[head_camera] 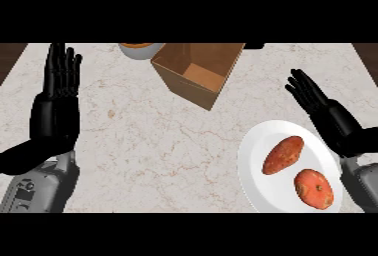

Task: Pick the sweet potato from the plate and place it in the cardboard box

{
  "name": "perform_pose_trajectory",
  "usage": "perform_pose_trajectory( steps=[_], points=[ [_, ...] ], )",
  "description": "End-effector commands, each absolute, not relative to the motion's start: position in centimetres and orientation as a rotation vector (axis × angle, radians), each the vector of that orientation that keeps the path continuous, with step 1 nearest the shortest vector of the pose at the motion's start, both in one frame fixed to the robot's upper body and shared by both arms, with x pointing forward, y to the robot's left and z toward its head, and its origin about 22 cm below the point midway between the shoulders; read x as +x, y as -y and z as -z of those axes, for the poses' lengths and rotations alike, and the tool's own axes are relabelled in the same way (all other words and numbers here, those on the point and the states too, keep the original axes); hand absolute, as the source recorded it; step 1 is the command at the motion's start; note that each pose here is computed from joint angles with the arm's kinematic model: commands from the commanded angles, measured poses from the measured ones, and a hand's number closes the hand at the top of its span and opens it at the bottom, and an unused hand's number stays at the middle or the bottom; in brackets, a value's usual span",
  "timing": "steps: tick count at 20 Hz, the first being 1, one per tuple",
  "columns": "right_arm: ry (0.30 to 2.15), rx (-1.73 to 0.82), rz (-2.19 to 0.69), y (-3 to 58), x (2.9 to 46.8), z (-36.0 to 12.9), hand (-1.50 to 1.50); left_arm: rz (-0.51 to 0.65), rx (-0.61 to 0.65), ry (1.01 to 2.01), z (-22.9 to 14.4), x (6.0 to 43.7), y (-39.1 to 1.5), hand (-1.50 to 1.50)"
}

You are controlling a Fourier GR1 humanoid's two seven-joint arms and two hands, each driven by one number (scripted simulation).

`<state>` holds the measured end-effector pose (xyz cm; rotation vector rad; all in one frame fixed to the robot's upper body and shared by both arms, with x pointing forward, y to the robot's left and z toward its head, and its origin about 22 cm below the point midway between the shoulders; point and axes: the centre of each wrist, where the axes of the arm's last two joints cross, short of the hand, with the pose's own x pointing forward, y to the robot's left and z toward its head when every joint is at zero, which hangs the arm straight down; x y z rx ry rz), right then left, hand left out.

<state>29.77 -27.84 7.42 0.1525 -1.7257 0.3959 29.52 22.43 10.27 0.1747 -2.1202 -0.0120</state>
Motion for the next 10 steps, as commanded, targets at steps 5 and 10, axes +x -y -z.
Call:
perform_pose_trajectory(
  steps=[5,10],
  points=[
    [2.090,-0.434,0.125,31.8,31.1,-12.7,-1.50,0.095,0.419,1.649,-2.2,26.6,-28.0,0.00],
    [1.743,-0.966,0.485,36.0,28.7,-6.5,-1.50,0.098,0.448,1.455,0.9,24.0,-30.0,0.00]
  ],
)
